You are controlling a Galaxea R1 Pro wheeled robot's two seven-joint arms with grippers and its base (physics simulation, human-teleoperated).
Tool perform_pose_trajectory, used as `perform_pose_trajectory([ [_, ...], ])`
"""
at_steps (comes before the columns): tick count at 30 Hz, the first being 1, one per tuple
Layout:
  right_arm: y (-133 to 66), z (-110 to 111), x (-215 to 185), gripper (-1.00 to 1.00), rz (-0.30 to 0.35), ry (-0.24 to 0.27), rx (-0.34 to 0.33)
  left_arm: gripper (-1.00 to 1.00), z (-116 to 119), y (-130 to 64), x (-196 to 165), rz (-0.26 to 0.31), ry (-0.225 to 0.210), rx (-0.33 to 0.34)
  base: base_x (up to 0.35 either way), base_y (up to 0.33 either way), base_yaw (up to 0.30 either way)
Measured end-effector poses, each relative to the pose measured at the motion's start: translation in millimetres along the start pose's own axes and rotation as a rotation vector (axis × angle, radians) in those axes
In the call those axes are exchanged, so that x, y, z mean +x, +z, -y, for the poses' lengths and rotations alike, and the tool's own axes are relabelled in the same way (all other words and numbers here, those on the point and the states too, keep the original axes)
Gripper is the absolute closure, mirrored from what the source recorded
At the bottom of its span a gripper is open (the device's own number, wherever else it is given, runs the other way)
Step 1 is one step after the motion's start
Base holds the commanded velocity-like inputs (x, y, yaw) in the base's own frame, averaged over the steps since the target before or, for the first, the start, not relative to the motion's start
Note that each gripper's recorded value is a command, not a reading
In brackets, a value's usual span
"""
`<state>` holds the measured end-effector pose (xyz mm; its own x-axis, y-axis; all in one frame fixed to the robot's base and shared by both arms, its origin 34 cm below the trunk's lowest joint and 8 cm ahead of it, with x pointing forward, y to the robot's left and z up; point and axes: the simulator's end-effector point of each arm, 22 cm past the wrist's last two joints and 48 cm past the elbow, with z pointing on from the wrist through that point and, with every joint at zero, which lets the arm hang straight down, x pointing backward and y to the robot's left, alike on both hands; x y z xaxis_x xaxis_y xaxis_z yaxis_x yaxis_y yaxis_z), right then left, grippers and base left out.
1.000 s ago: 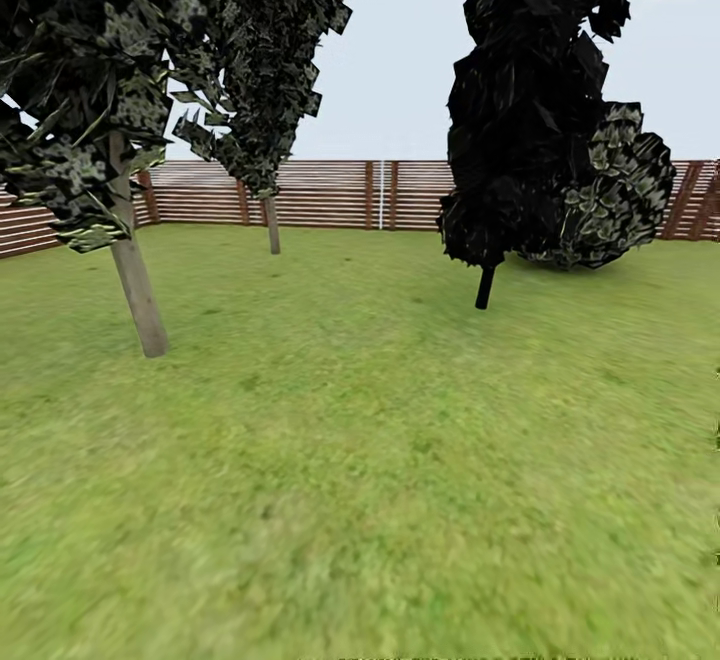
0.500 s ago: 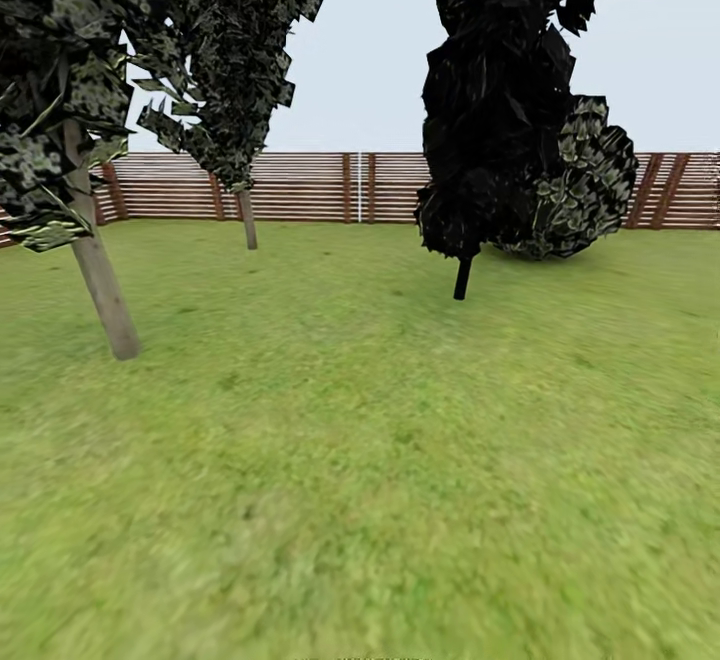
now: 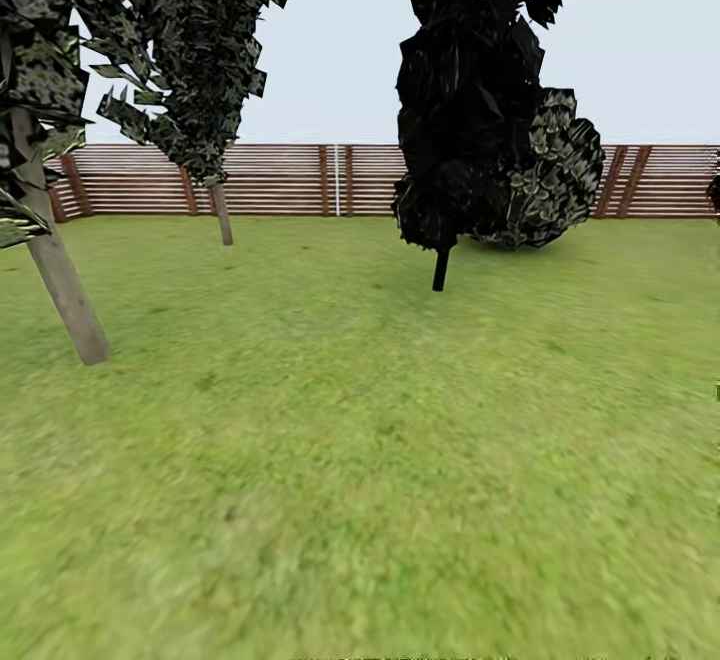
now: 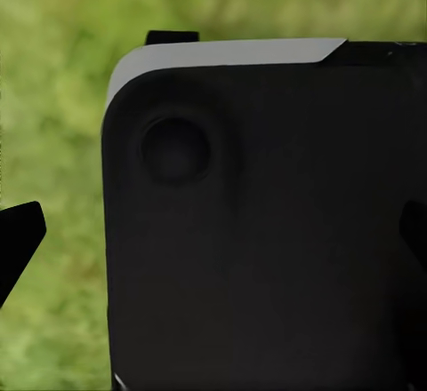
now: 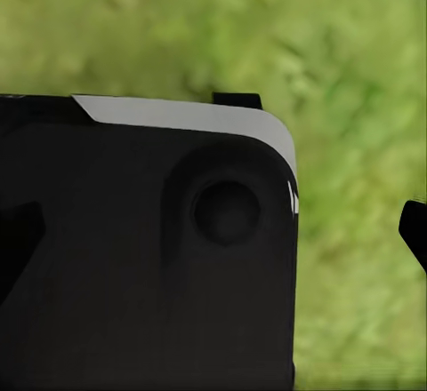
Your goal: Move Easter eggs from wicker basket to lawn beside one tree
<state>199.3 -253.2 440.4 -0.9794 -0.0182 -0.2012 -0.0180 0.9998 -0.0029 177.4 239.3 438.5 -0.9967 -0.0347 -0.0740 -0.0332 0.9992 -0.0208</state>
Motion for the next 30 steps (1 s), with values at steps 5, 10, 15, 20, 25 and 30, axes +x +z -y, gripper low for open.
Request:
perform_pose_trajectory([
  [5,-0.3,0.4,3.7,-1.00,-0.009,0.001,0.001,-1.00,0.9,0.1,2.8,-0.007,0.000,0.001,0.000,0.000,-0.160],
  [10,-0.5,0.1,6.7,-1.00,-0.017,0.001,0.000,-1.00,1.3,0.1,5.4,-0.014,0.000,0.001,0.000,0.000,-0.160],
  [15,-0.7,0.2,9.4,-1.00,-0.024,-0.001,0.000,-1.00,0.6,0.1,8.1,-0.021,0.000,0.000,0.000,0.000,-0.160],
  [20,-0.9,0.1,12.0,-1.00,-0.031,-0.002,0.000,-1.00,0.3,0.1,10.7,-0.028,0.000,-0.001,0.000,0.000,-0.160],
  [25,-1.1,-0.3,14.7,-1.00,-0.037,-0.002,-0.001,-1.00,-2.1,0.1,13.3,-0.035,-0.001,-0.004,0.000,0.000,-0.160],
  [30,-1.3,-0.8,17.3,-1.00,-0.044,-0.003,-0.002,-1.00,-3.3,0.0,15.9,-0.041,0.000,-0.006,0.000,0.000,-0.160],
])
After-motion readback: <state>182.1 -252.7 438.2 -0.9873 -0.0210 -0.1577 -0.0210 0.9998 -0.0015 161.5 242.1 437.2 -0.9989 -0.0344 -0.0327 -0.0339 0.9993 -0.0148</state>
